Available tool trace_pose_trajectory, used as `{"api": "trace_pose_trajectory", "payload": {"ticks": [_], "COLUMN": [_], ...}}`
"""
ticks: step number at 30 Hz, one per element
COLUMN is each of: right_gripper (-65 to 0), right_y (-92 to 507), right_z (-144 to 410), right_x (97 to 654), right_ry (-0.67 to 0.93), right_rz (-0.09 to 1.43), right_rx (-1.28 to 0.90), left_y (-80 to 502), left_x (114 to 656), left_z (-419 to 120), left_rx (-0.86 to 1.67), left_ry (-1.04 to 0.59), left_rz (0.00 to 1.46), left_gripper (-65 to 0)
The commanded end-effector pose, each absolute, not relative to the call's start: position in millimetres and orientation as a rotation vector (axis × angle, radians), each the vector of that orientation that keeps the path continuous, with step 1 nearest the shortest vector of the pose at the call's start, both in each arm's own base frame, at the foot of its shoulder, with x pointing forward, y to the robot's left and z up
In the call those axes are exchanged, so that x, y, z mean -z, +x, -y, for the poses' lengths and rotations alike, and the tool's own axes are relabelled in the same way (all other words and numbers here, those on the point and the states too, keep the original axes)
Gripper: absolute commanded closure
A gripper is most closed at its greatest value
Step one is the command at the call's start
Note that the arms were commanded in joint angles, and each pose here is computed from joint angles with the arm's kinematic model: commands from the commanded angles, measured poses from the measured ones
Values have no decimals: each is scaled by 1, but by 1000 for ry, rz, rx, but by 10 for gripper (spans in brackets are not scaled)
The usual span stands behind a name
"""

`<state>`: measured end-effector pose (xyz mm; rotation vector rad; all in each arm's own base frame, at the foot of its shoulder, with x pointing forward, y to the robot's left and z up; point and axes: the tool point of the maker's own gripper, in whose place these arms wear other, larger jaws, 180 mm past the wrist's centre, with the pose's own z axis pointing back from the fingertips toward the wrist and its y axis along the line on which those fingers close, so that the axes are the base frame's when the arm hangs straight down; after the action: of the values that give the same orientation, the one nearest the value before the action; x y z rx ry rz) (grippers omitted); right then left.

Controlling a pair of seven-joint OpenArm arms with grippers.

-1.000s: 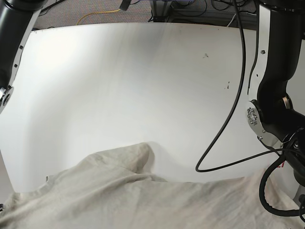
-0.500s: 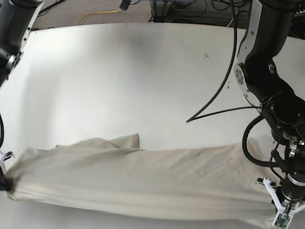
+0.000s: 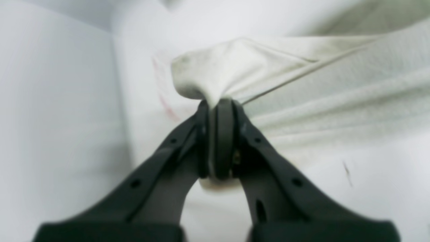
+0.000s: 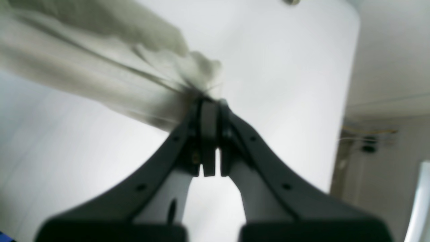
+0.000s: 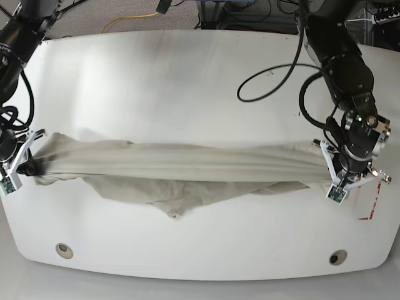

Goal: Fold the T-shirt properly
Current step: 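Lift the shirt again with both grippers and pull it taut, then lay the held edge down on the shirt and open both grippers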

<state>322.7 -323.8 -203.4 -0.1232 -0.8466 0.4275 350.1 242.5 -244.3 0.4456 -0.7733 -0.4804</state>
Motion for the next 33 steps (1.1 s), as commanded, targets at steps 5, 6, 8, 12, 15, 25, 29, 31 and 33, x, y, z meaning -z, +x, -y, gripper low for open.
{"api": "trace_pose_trajectory", "payload": {"ticks": [5, 6, 8, 12, 15, 25, 29, 31, 33], "right_gripper": [0, 0, 0, 0, 0, 0, 0, 0, 0], "right_y": [288, 282, 271, 243, 225, 220, 231, 236, 241], "right_z": [329, 326, 323, 323, 318, 305, 294, 291, 287], "right_x": [227, 233, 247, 273, 291, 306, 309, 310, 315], "right_ry": [-129, -121, -105, -71, -38, 14, 46, 60, 83], "right_rz": [797, 783, 745, 675, 628, 623, 632, 635, 633], "right_rx": [-387, -384, -383, -337, -310, -280, -298, -302, -298], "left_y": [298, 286, 269, 234, 208, 223, 245, 252, 254], "left_x": [287, 299, 313, 335, 349, 341, 325, 322, 325], "left_z": [-274, -273, -275, -287, -296, -296, -298, -298, -299], "left_rx": [398, 395, 383, 358, 344, 333, 325, 321, 317], "left_ry": [461, 445, 430, 425, 423, 415, 431, 434, 425], "left_rz": [618, 585, 537, 443, 371, 478, 540, 554, 549], "left_gripper": [0, 0, 0, 0, 0, 0, 0, 0, 0]}}
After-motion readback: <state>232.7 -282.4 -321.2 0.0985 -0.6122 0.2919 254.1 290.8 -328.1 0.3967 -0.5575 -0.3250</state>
